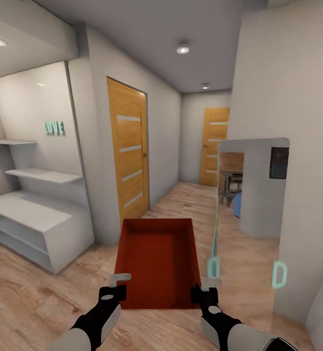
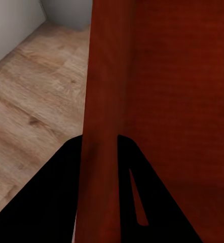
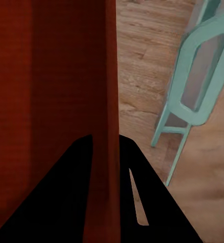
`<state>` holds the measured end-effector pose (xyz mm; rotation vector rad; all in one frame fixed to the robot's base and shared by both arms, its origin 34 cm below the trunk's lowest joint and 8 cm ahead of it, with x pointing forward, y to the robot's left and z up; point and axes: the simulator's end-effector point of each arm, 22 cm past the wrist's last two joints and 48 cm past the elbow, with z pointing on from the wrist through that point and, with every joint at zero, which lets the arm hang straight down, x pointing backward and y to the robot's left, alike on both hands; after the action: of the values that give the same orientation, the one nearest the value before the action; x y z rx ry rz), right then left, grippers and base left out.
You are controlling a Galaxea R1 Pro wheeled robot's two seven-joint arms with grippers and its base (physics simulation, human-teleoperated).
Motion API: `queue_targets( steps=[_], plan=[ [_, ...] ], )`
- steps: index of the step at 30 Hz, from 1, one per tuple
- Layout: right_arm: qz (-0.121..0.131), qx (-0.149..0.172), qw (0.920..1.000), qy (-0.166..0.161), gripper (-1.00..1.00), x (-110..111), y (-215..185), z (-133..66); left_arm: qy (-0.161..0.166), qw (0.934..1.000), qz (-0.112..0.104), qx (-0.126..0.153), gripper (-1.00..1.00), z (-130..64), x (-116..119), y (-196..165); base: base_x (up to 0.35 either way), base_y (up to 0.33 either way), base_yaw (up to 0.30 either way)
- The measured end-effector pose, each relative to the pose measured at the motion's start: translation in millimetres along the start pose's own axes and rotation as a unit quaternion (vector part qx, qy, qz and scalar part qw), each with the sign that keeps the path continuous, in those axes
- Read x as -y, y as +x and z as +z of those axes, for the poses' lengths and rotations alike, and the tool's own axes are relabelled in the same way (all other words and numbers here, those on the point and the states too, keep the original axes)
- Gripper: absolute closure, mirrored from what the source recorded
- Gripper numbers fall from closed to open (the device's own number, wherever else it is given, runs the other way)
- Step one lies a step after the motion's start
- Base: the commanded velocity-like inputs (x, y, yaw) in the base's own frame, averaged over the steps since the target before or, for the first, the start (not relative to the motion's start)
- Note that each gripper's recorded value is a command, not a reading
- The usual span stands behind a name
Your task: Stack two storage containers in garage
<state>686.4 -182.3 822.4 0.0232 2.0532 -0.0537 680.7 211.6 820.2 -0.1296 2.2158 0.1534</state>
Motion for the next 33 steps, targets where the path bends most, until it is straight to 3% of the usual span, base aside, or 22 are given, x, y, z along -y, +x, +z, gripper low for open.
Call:
queue_targets(
  steps=[33],
  plan=[
    [0.0, 0.0, 1.0, 0.0, 1.0, -0.2, 0.1, 0.0, 0.0, 1.0, 0.0, 0.0, 1.0, 0.0, -0.2, 0.4, 0.326, 0.147, -0.004]
  ],
)
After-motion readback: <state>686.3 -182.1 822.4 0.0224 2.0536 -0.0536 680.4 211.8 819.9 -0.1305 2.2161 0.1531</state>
